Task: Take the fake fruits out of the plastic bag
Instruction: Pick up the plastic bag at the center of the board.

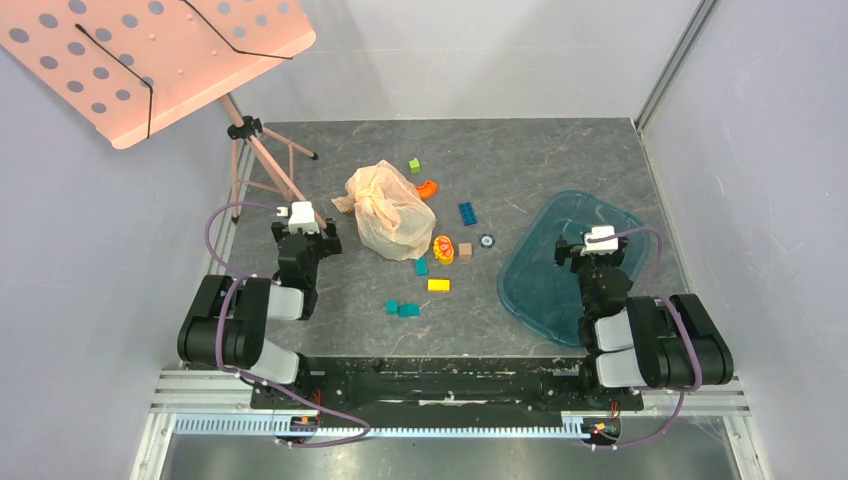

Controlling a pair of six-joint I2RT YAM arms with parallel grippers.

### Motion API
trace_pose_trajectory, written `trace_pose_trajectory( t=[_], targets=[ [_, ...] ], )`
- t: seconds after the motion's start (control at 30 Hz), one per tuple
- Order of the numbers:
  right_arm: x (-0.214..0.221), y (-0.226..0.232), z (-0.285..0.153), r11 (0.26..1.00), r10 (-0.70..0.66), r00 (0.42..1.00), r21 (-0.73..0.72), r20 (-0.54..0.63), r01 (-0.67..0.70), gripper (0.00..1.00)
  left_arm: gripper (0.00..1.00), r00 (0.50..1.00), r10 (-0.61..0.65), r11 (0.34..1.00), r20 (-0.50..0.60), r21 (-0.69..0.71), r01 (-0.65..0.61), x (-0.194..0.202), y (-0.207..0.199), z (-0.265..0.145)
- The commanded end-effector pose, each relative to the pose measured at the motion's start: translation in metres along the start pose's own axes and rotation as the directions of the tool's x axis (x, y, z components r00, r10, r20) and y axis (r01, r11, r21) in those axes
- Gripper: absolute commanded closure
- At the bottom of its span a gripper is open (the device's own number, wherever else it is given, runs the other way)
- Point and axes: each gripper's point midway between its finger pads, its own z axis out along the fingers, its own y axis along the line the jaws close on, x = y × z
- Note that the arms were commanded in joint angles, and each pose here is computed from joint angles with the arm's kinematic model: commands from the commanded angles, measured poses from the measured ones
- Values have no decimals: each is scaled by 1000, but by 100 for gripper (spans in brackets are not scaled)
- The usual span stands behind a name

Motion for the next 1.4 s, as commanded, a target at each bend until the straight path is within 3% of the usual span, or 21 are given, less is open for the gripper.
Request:
trace_pose_trajectory(
  t=[0.0,0.9,1.03,1.2,1.37],
  targets=[
    [20,4,-25,1000,-3,999,-20,-45,2,2,0,998,-26,1000,64,-6,27,-20,1,4],
    [19,4,-25,1000,-2,999,-19,-42,1,2,0,998,-16,1000,62,20,15,-28,-3,1],
    [21,4,-25,1000,-3,999,-20,-47,2,2,0,998,-44,998,53,-43,46,-38,8,-5],
    [20,5,-25,1000,-3,999,-21,-46,2,2,0,987,-151,984,-58,-107,144,-43,11,-4],
    [20,4,-25,1000,-3,999,-20,-47,2,2,0,993,-107,984,-45,-146,99,-47,6,-20]
  ],
)
